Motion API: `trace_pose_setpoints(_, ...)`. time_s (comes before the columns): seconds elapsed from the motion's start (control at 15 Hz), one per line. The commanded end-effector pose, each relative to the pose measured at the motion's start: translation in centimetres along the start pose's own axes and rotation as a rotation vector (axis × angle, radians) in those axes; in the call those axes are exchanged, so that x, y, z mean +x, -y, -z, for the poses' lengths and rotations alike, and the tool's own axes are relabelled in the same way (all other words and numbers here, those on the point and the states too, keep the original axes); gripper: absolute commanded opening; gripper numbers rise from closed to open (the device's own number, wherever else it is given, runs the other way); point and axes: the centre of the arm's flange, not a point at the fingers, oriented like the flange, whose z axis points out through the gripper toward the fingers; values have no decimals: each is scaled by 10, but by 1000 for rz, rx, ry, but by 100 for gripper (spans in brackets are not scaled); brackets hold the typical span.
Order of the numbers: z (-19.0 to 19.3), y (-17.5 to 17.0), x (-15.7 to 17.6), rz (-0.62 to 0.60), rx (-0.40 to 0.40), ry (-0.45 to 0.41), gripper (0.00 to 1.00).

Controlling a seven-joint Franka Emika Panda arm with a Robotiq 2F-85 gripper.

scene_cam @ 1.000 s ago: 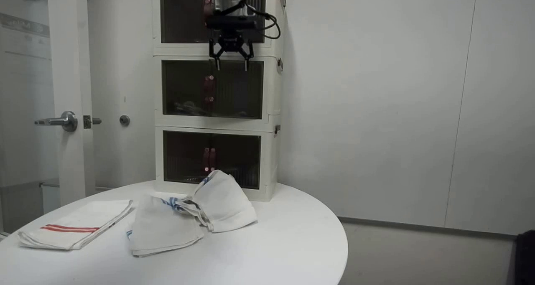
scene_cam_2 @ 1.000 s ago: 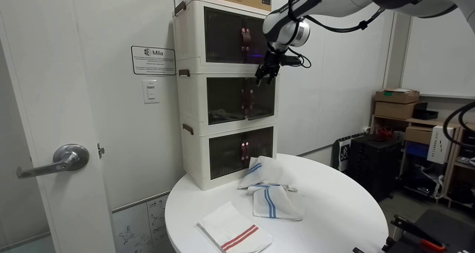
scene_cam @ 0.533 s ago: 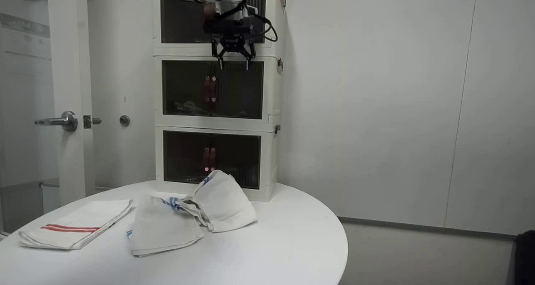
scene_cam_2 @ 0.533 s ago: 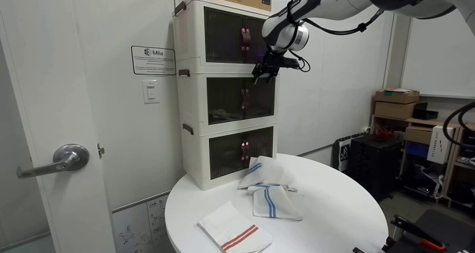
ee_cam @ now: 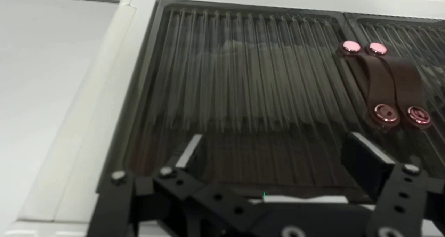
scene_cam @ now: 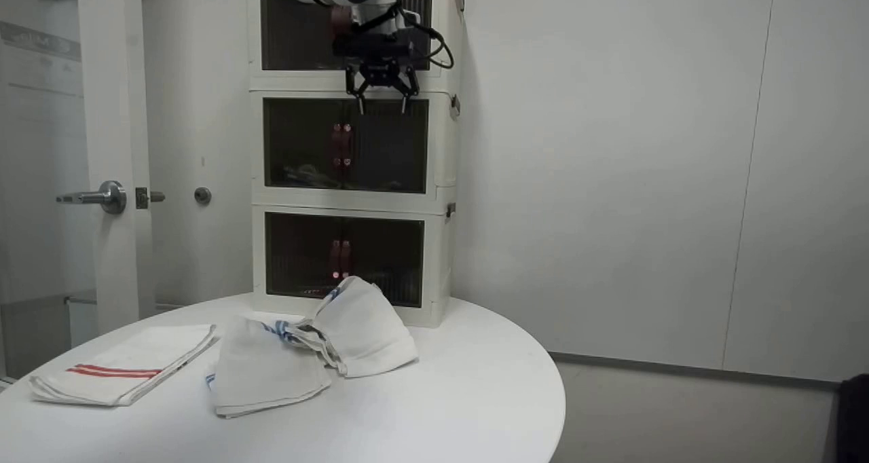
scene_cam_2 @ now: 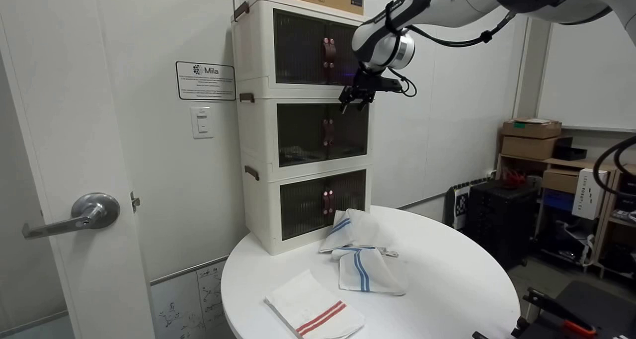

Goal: Close the left and right cabinet doors, respectively

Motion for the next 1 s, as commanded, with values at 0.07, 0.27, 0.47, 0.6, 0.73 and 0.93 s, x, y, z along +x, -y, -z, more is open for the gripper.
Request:
trace_pose_setpoints(0.07,41,-38,-31,19,-63,92,100)
trace_pose_setpoints(0.27,64,-65,-68,0,-91,186,100)
trace_pose_setpoints(0.47,89,-73,-113,-30,-94,261,100)
trace_pose_setpoints(0.6,96,-61,-144,-50,-80,308,100)
trace_pose_setpoints(0.73,98,-41,-172,-66,-65,352,100)
trace_pose_setpoints(0.93,88,-6,-207,-85,-68,407,100)
